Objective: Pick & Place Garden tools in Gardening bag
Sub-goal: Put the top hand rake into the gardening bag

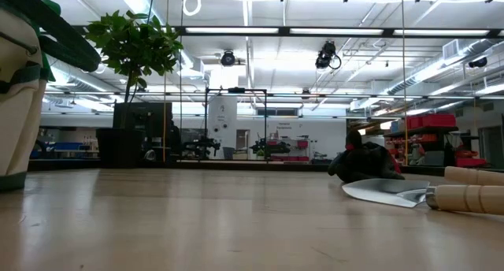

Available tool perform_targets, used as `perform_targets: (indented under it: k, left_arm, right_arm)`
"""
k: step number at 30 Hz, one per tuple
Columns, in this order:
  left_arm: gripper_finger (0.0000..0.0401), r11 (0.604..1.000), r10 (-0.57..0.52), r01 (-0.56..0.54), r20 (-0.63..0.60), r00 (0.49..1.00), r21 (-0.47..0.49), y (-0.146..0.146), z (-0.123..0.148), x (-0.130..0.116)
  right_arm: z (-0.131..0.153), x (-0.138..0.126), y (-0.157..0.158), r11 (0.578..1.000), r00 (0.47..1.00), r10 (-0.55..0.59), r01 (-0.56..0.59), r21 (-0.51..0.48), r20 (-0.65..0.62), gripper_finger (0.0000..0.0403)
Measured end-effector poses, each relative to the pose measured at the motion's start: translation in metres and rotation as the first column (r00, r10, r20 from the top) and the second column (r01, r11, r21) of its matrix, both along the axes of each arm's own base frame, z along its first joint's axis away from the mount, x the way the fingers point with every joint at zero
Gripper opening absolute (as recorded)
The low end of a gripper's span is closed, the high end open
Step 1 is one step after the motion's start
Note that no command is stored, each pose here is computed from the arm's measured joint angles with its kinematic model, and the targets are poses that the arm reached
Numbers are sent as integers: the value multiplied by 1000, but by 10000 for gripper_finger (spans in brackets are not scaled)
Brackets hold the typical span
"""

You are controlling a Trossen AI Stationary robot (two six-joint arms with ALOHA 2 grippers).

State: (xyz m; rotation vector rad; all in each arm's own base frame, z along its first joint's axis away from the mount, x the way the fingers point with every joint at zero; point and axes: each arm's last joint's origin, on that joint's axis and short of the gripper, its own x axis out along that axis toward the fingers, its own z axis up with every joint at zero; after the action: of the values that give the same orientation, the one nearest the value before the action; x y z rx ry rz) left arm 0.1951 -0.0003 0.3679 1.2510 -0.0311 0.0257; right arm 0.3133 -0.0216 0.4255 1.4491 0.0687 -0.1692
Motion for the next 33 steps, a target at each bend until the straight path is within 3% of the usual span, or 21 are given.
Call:
perform_targets:
  k: [11,19,33]
  left_arm:
    - [115,979,-15,19,-23,1000,203,-8,-4,7]
    - [115,919,37,-10,-60,998,393,-8,-11,14]
    - [115,912,16,10,-60,998,409,-9,-12,17]
  right_arm:
    - [-20,20,3,990,997,57,-49,133,-57,61]
    - [-35,41,4,974,994,100,-88,209,-49,61]
    - [-57,65,2,971,992,105,-88,220,-65,61]
